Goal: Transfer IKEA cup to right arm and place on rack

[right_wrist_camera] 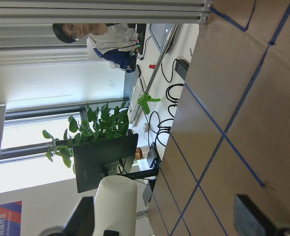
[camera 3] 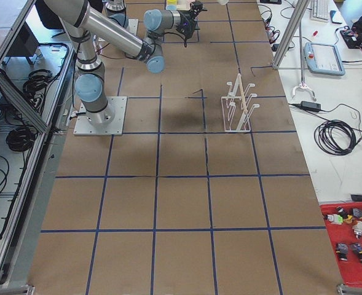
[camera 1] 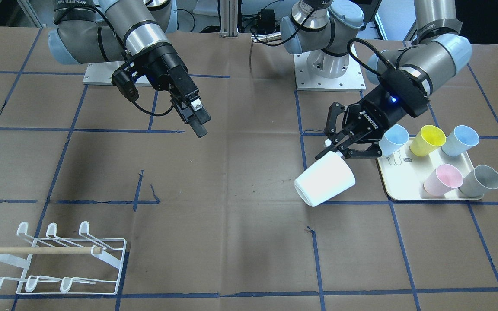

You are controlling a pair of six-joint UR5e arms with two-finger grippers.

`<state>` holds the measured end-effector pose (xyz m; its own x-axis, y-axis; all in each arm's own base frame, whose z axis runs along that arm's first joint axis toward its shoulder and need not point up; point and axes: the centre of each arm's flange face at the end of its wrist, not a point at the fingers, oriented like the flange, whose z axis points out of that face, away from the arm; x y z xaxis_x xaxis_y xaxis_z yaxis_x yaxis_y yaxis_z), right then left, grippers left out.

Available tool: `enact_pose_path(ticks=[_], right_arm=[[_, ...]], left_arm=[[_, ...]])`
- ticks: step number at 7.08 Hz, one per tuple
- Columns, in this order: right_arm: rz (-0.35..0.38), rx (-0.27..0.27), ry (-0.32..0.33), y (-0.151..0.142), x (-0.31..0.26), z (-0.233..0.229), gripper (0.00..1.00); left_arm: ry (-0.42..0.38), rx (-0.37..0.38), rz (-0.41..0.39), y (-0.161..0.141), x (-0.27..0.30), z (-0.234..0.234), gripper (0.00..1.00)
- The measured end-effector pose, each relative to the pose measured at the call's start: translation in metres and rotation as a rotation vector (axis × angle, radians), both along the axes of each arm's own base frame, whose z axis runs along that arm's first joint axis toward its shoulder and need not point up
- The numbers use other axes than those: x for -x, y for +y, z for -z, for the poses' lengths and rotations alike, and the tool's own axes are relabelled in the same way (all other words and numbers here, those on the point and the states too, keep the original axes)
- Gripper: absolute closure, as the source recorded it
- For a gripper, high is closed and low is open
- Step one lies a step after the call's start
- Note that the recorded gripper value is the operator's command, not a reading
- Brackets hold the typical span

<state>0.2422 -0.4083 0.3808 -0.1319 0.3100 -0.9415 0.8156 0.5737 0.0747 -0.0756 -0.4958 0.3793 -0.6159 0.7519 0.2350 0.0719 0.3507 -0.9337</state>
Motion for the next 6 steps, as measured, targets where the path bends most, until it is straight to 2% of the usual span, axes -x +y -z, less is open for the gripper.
enact_pose_path(ticks=[2,4,6], right_arm=[[0.009,-0.020,0.005,-0.001,0.000,0.002,0.00],[0.053,-0.064,0.013,0.000,-0.001,0.003,0.00],[0.104,-0.099,-0.017,0.006,-0.010,0.002,0.00]], left_arm=[[0.011,0.050,0.065,0.028,0.039,0.012,1.00],[0.011,0.057,0.112,0.040,0.065,0.014,1.00],[0.011,0.056,0.132,0.044,0.075,0.015,1.00]])
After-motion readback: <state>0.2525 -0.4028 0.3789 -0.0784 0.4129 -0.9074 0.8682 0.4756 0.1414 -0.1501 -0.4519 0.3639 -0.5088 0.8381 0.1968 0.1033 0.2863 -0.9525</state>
